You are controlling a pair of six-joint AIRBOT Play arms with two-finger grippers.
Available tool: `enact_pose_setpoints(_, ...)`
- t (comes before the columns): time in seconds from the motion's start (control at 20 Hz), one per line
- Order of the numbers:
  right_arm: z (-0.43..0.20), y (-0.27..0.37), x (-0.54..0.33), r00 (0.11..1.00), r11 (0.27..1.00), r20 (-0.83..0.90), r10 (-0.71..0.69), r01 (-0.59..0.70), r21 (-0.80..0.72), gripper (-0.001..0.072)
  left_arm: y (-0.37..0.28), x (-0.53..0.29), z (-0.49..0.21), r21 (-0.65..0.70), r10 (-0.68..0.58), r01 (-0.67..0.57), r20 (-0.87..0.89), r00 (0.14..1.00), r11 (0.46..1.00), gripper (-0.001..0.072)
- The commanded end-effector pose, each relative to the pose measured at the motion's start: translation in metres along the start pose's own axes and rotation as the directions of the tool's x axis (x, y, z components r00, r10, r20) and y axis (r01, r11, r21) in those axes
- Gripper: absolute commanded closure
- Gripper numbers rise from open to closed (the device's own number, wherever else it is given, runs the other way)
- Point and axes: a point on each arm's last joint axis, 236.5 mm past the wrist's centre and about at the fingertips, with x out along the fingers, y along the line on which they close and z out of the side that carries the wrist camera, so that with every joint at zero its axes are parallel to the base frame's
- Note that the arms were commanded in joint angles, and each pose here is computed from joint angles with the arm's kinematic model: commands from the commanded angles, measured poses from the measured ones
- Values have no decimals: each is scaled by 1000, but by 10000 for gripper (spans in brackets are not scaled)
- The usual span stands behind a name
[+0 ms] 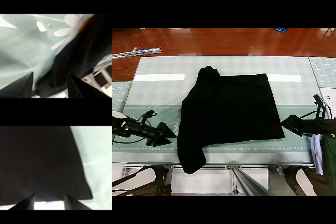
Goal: Fold the shirts.
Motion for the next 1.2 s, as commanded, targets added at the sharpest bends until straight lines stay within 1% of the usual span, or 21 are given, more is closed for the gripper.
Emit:
enact_pose_setpoints(0.0, -3, 5, 0, 1000, 1000, -8, 24, -24, 4, 300, -10, 24, 4, 40, 23, -21, -27, 999, 999, 206)
enact_pose_setpoints(0.15, -2, 3, 0, 1000, 1000, -2, 16, -16, 2, 299, -24, 32, 19, 37, 5, -6, 34, 999, 999, 206)
enact_pose_setpoints(0.2, -2, 1, 0, 1000, 1000, -4, 6, -6, 12, 300, -29, 34, 22, 40, -8, 7, 43, 999, 999, 217)
enact_pose_setpoints(0.25, -5, -7, 0, 1000, 999, -14, -28, 29, 28, 300, -31, 35, 21, 43, -11, 9, 43, 999, 999, 317)
enact_pose_setpoints(0.3, -6, -23, -1, 996, 994, -18, -93, 94, 51, 300, -31, 35, 21, 54, -10, 8, 41, 999, 999, 572)
enact_pose_setpoints(0.35, -5, -40, -3, 987, 984, -15, -161, 162, 78, 299, -31, 35, 21, 74, -11, 8, 40, 999, 997, 694)
enact_pose_setpoints(0.4, -4, -52, -6, 980, 974, -13, -198, 198, 109, 300, -32, 35, 20, 96, -11, 7, 35, 999, 995, 692)
enact_pose_setpoints(0.5, -10, -63, -6, 980, 966, -44, -195, 200, 165, 300, -32, 35, 18, 122, -12, 8, 28, 1000, 993, 692)
enact_pose_setpoints(0.55, -19, -67, -2, 979, 964, -82, -184, 196, 181, 299, -32, 35, 18, 122, -12, 8, 28, 1000, 993, 692)
enact_pose_setpoints(0.65, -50, -64, 10, 969, 971, -215, -123, 162, 176, 299, -32, 35, 18, 122, -12, 8, 28, 1000, 993, 692)
enact_pose_setpoints(0.75, -65, -65, 23, 957, 970, -275, -90, 147, 194, 300, -32, 35, 18, 122, -12, 9, 27, 1000, 993, 692)
enact_pose_setpoints(0.9, -55, -68, 35, 963, 967, -259, -79, 137, 214, 300, -33, 35, 18, 119, -18, 14, 29, 999, 993, 692)
enact_pose_setpoints(1.0, -40, -64, 46, 977, 962, -212, -39, 94, 256, 300, -36, 35, 20, 116, -28, 24, 35, 999, 993, 692)
enact_pose_setpoints(1.15, -31, -57, 64, 978, 946, -204, 34, 35, 323, 306, -43, 35, 24, 106, -58, 52, 54, 997, 993, 692)
